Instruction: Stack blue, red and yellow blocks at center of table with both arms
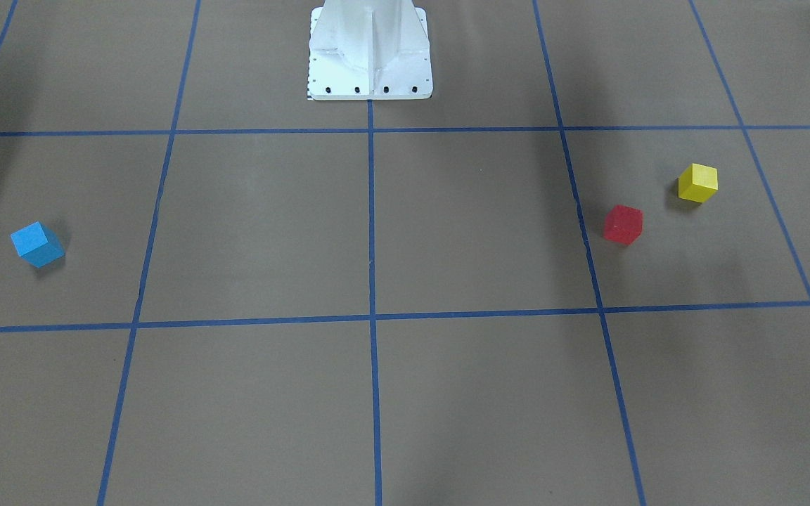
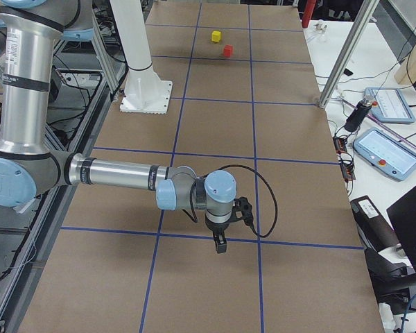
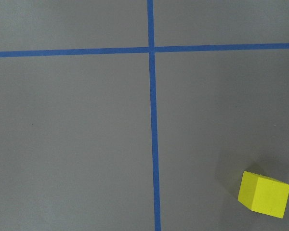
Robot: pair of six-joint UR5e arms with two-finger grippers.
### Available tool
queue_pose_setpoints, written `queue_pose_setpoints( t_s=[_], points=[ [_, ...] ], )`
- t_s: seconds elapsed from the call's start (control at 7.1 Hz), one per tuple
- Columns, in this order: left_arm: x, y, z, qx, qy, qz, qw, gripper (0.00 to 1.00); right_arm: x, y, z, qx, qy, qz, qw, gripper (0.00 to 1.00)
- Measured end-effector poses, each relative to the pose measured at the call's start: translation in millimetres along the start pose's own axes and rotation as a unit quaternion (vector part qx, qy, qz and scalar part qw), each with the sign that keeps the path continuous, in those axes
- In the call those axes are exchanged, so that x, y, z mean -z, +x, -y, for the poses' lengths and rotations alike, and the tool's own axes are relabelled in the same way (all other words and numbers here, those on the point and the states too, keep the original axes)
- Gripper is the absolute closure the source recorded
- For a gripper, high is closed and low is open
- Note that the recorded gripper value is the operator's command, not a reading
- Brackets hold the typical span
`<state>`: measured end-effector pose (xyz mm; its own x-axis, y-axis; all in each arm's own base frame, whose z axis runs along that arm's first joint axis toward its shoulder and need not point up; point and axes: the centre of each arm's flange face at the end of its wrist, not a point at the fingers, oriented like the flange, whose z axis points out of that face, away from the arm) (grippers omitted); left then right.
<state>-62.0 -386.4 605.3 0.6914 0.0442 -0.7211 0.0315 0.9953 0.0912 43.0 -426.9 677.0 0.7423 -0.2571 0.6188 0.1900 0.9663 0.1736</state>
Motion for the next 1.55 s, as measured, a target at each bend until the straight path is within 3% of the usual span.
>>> queue_pose_setpoints(
  t_s=[0.28,0.7,1.13,1.55],
  points=[
    [14,15,6,-0.014,0.016,-0.001,0.9998,0.00,13,-10,8,0.011,0.013,-0.002,0.9999,0.00],
    [38,39,34,-0.054,0.057,0.000,0.9969,0.00,53,-36,50,0.051,0.060,-0.010,0.9968,0.00],
    [53,56,58,-0.093,0.094,-0.004,0.9912,0.00,55,-53,49,0.100,0.110,0.034,0.9883,0.00],
    [54,58,61,-0.107,0.108,-0.005,0.9884,0.00,27,-103,44,0.112,0.109,0.082,0.9843,0.00]
  ],
)
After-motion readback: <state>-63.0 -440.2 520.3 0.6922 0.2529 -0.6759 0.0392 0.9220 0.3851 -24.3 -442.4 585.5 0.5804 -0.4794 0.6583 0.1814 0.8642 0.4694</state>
